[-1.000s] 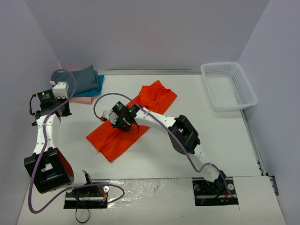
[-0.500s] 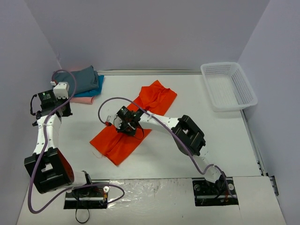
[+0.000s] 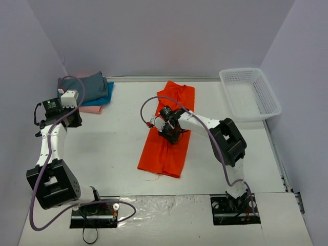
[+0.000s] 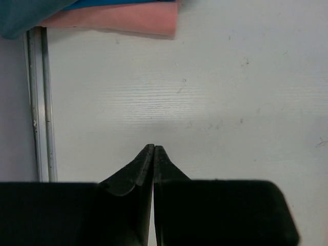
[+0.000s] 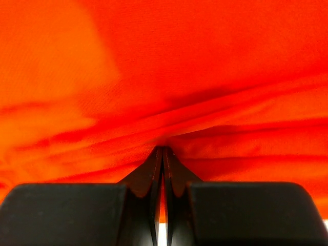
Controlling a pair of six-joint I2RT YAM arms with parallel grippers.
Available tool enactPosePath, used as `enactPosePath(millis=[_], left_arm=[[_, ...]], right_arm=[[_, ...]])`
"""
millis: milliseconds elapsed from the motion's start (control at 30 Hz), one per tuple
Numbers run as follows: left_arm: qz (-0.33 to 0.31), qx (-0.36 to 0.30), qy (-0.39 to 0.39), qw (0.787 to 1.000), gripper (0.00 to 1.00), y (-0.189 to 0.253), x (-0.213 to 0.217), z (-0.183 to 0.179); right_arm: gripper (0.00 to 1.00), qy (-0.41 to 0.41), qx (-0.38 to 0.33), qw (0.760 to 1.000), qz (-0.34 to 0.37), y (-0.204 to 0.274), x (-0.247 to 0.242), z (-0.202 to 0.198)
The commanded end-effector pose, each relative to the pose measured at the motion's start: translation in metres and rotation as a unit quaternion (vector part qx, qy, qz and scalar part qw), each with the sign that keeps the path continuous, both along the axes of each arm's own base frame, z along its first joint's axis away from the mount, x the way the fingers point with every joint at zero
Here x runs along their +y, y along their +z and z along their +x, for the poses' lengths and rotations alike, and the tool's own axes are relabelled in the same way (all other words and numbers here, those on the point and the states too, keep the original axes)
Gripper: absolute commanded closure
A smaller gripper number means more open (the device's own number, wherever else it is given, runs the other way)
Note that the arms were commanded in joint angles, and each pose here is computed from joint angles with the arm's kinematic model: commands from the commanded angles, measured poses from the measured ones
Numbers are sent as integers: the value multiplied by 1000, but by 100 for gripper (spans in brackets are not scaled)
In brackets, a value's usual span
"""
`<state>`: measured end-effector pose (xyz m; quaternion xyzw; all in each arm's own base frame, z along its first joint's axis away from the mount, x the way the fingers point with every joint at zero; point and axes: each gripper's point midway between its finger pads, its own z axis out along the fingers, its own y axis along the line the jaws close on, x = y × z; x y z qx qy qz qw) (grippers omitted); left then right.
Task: Fold and stack the t-shirts
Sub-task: Rotate the tshirt 90 degrees, then grab the bottom of the folded rectangular tshirt with both arms
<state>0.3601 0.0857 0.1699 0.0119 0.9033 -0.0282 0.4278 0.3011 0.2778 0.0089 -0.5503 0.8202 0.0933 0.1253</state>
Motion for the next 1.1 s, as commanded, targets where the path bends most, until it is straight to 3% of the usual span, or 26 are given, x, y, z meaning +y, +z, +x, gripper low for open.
enactPosePath(millis=[0, 333, 433, 567, 667, 767, 1000, 1067], left_arm=[[-10, -18, -28, 999, 98, 18, -13, 8], [48, -21, -217, 975, 97, 14, -112, 7], [41, -15, -267, 963, 88, 16, -137, 3], [31, -7, -350, 936, 81, 16, -172, -8], [27, -13, -382, 924, 80, 17, -187, -15], [28, -21, -414, 909, 75, 17, -202, -24], [59, -3, -520, 852, 69, -8, -252, -66], [95, 0, -552, 828, 69, -18, -275, -81]], right_arm=[[100, -25, 43, 994, -100, -19, -74, -9], [100, -41, 48, 996, -63, 1, -82, 16], [98, -29, 73, 997, -29, 19, -73, 9], [74, -18, 101, 994, 34, 65, -67, -5], [65, -19, 117, 990, 79, 93, -73, -17], [62, -39, 112, 989, 88, 103, -97, -23], [59, -170, 91, 973, 125, 102, -175, -10], [59, -197, 81, 968, 131, 102, -188, -8]])
